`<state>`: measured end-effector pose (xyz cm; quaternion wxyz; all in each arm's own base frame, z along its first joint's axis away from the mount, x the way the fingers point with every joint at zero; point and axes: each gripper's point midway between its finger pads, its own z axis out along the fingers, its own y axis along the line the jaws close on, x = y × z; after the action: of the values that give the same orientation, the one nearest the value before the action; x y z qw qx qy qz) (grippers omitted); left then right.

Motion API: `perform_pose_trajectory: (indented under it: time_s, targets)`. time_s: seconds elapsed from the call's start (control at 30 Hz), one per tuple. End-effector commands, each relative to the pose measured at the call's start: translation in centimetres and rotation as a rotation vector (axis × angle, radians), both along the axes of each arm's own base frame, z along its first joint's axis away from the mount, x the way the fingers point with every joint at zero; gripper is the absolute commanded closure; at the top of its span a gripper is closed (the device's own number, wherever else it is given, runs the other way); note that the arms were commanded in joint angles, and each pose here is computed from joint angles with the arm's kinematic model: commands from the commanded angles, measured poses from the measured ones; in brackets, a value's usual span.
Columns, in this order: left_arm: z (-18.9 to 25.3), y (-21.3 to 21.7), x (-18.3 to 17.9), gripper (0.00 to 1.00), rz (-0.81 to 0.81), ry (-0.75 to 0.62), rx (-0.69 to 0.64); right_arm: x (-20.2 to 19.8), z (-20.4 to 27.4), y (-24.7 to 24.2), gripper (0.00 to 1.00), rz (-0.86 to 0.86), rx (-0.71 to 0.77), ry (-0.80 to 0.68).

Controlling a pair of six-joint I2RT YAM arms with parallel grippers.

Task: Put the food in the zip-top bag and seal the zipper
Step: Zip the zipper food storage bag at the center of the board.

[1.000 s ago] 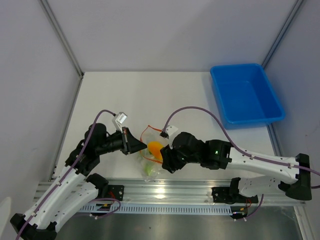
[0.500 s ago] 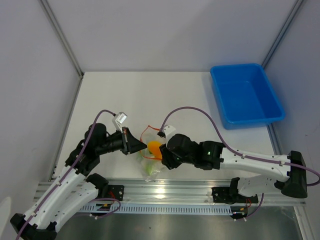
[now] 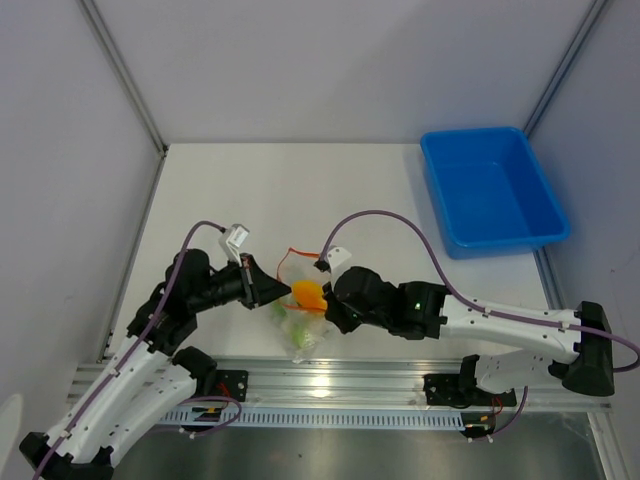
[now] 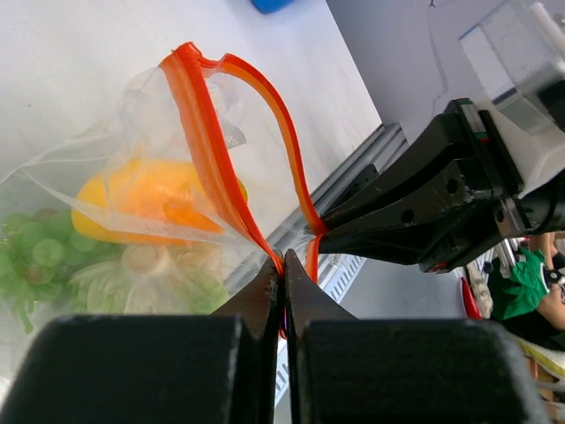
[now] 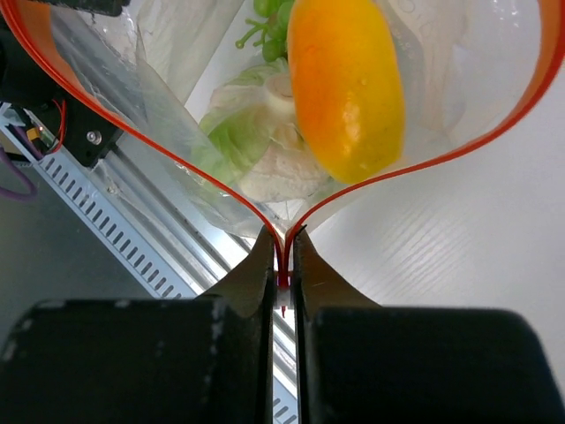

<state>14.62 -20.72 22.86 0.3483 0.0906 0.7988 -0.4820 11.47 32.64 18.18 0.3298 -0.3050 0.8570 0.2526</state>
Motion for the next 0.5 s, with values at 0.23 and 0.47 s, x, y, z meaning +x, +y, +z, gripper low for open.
perform_pose_trajectory:
  time_s: [0.23, 0.47]
  targets:
    - [1.6, 2.5, 1.2, 0.99, 0.18, -0.082, 0.016, 2.5, 6.4, 1.1, 1.0, 0.156, -0.063, -0.255]
    - [2.8, 4.5, 1.4, 0.69, 0.264, -0.178, 0.041, 2.6, 7.3, -0.1, 1.0, 0.232, -0.148, -0.299]
